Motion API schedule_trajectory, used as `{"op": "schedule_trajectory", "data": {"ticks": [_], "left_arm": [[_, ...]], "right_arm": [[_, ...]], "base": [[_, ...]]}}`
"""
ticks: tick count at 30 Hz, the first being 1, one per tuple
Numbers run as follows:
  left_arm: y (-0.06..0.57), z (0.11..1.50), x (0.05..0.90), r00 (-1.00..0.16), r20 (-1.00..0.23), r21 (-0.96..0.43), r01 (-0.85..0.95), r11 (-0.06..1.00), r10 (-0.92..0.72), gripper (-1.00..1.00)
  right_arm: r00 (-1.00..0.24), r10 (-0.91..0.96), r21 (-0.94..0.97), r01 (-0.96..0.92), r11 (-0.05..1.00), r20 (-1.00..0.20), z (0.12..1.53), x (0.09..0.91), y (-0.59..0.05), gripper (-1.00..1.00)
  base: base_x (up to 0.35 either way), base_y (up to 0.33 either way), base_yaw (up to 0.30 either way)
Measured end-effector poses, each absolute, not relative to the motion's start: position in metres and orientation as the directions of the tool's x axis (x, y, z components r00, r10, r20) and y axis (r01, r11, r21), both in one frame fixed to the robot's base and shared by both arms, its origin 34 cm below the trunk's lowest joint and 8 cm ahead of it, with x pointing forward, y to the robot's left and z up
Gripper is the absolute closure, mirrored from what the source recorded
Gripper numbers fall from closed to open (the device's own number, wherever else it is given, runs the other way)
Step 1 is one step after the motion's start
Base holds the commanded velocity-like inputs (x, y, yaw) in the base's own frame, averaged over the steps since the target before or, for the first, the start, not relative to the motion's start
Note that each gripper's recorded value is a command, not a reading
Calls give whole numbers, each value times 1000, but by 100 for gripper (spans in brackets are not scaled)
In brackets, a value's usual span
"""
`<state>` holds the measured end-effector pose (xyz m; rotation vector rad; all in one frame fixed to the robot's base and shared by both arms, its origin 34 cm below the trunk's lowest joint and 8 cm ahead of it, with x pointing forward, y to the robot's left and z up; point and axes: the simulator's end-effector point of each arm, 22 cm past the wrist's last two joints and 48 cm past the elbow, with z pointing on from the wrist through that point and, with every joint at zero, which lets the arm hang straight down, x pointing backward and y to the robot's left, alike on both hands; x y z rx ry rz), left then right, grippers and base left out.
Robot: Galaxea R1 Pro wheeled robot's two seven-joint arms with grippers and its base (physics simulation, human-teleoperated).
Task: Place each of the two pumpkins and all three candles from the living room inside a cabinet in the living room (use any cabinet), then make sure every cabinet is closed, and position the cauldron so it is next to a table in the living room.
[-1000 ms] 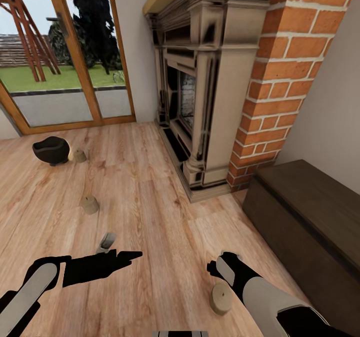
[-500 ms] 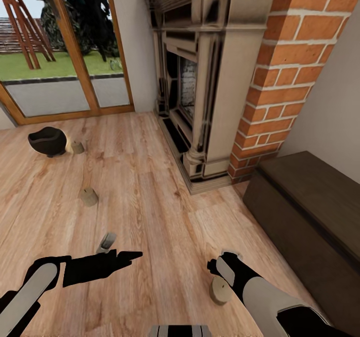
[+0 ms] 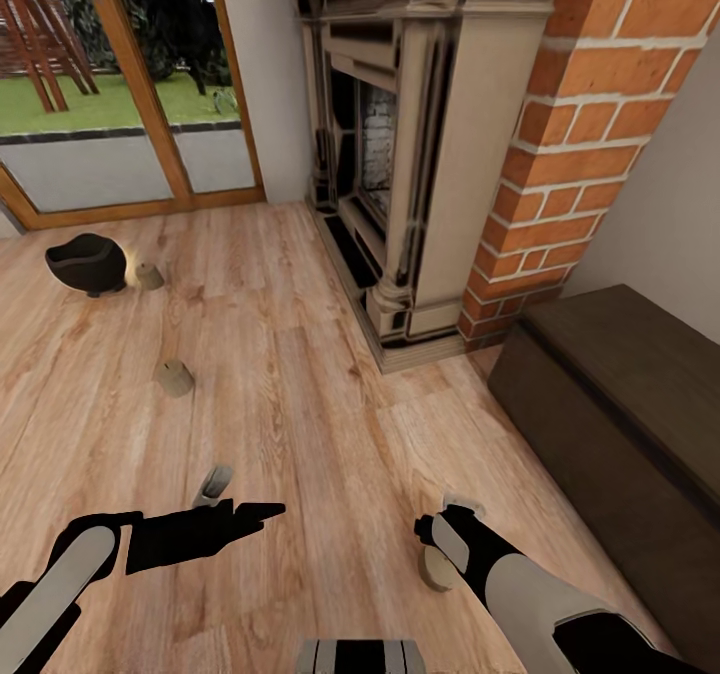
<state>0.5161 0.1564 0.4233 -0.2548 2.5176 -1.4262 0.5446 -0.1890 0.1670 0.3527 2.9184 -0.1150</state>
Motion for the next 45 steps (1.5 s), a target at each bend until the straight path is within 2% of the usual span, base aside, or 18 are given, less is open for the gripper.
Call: {"op": "schedule_trajectory", "data": {"ticks": [24,45], "left_arm": [[156,386,508,-964,-39,-855,-104,509,-264,-100],[155,380,506,-965,-26,-853,-114,509,-261,-100]], "right_arm": [[-962,227,-81,241,967,-151,127,516,-193,-100],[-957,236,-81,252,964,-166,120,513,-195,-100]], "base": [[0,0,0],[0,0,0]]}}
